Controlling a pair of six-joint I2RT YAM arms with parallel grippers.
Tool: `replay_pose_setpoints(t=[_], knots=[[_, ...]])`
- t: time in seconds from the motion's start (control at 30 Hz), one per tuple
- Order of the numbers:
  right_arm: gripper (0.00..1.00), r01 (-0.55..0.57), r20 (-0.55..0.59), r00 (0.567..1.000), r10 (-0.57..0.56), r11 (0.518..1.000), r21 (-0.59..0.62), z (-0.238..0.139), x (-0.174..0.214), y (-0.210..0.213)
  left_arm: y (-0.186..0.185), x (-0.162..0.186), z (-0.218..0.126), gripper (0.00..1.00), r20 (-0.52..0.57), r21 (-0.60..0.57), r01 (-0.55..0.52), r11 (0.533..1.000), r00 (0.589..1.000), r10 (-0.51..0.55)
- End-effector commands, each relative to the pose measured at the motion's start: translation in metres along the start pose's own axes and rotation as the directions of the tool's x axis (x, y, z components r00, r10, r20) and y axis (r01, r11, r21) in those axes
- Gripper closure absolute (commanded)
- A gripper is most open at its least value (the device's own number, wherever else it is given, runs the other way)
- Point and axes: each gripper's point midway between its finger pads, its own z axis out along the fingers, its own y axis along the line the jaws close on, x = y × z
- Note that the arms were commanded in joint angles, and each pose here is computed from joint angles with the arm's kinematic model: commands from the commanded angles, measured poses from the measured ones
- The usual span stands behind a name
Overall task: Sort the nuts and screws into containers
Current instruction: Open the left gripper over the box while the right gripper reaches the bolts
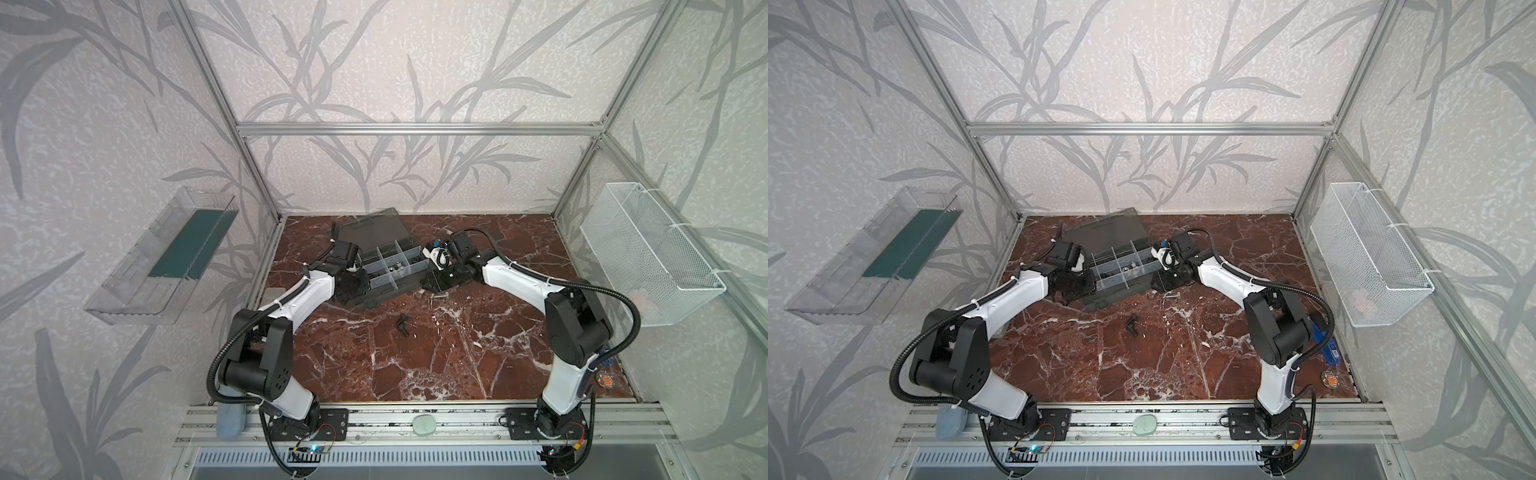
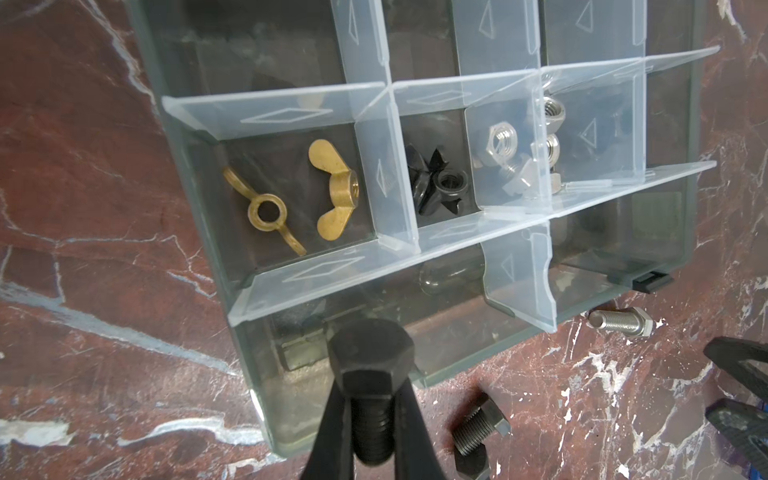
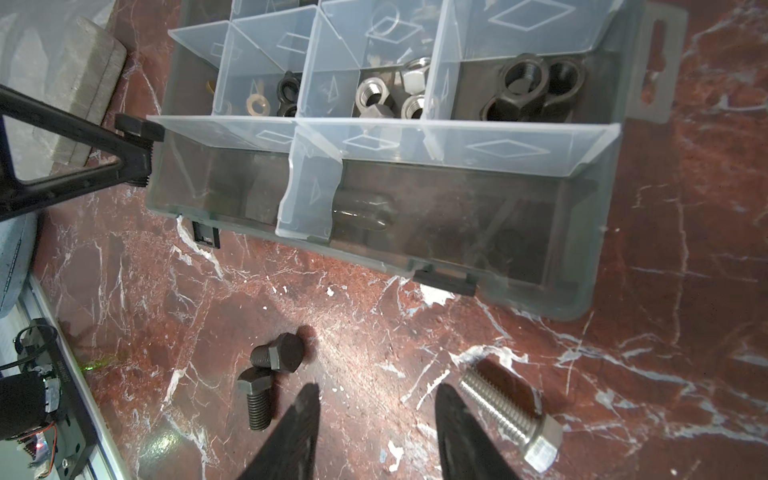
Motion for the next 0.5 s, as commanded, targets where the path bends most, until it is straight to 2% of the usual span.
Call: replay_pose_setpoints(t=[0.0, 0.13, 0.23, 0.3, 0.47], knots=[[0.53, 0.024, -0.001, 1.000, -0.024, 1.000, -0.011, -0.0121, 0.0031, 0.0111, -0.0029, -0.0081, -0.0013, 1.00, 0.012, 0.013, -0.015, 1.000, 1.000, 0.015], [0.53, 0.024, -0.006, 1.000, -0.024, 1.000, -0.014, -0.0118, 0.0053, 0.0128, 0.0024, -0.0080, -0.0002, 0.99, 0.009, -0.005, -0.013, 1.000, 1.000, 0.013], [0.53, 0.029, -0.013, 0.999, -0.029, 0.999, -0.016, -0.0112, 0.0077, 0.0155, 0.0025, -0.0070, 0.0005, 0.83, 0.003, -0.003, -0.010, 1.000, 1.000, 0.010], [0.52, 0.031, -0.016, 0.999, -0.031, 0.999, -0.014, -0.0113, 0.0090, 0.0163, 0.0034, -0.0063, 0.0010, 0.76, 0.001, -0.005, -0.009, 1.000, 1.000, 0.009], [0.53, 0.037, -0.020, 0.999, -0.037, 0.999, -0.017, -0.0109, 0.0117, 0.0202, 0.0030, -0.0060, 0.0010, 0.71, 0.004, 0.000, -0.007, 1.000, 1.000, 0.007]])
